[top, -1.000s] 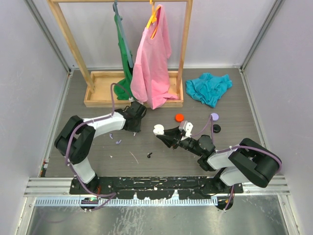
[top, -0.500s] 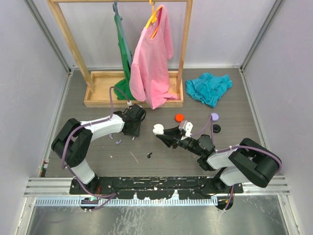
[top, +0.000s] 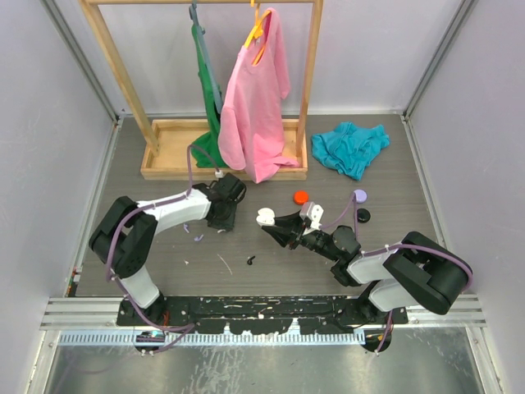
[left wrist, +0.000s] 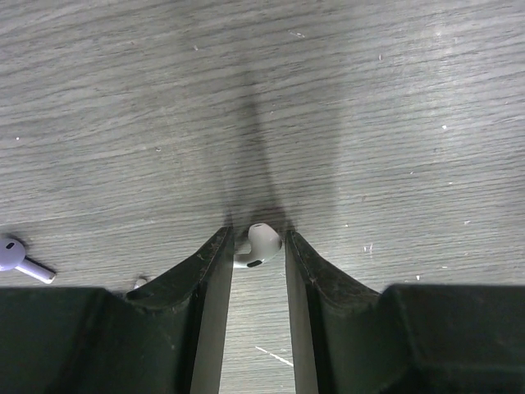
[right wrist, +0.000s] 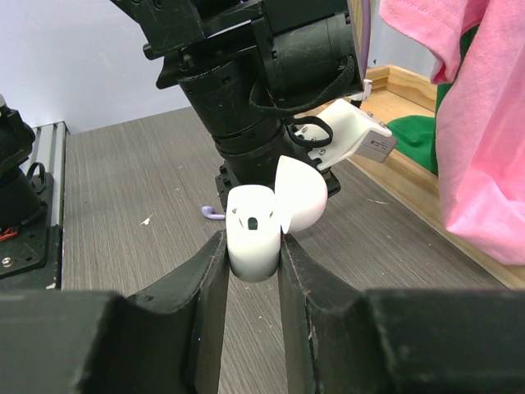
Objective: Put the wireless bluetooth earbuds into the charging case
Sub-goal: Pick up the earbud from the center of the board.
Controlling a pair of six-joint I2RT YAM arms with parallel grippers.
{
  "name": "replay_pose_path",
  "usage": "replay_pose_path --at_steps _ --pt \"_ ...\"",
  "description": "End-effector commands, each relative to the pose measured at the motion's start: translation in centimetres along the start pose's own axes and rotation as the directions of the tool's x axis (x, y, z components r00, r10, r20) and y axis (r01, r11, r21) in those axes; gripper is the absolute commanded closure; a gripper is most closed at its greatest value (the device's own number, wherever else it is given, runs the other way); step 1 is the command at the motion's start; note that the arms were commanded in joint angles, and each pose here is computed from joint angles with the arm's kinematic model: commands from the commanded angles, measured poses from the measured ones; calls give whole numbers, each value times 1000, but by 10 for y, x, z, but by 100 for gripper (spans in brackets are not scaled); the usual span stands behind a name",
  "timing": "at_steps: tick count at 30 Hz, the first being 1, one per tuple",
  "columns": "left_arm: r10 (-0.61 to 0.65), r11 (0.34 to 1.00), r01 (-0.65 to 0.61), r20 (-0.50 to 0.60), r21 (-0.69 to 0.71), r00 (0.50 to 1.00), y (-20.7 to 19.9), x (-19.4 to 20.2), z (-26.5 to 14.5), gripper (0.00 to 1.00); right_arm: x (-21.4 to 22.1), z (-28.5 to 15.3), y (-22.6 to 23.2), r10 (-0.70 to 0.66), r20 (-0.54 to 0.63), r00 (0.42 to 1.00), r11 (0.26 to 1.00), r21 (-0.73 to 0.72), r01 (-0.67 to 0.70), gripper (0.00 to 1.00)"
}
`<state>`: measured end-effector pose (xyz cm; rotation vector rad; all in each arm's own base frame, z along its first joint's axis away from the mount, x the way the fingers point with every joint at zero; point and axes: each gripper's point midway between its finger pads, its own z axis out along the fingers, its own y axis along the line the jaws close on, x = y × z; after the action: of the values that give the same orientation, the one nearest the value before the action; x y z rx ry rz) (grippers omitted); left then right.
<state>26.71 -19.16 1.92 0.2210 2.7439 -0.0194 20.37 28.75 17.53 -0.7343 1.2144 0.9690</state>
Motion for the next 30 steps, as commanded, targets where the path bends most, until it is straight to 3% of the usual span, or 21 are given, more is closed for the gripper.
replay_pose_path --at_steps 1,16,30 --pt "27 999 -27 -31 19 999 -6 0 3 67 -20 9 2 -31 68 997 999 -17 32 82" --pt "-28 995 34 -69 94 997 -20 4 -17 64 -20 9 1 -32 65 997 999 -16 33 82" --pt "21 999 -19 -52 25 998 -11 -11 -17 63 -20 9 1 -29 65 997 999 -17 30 82"
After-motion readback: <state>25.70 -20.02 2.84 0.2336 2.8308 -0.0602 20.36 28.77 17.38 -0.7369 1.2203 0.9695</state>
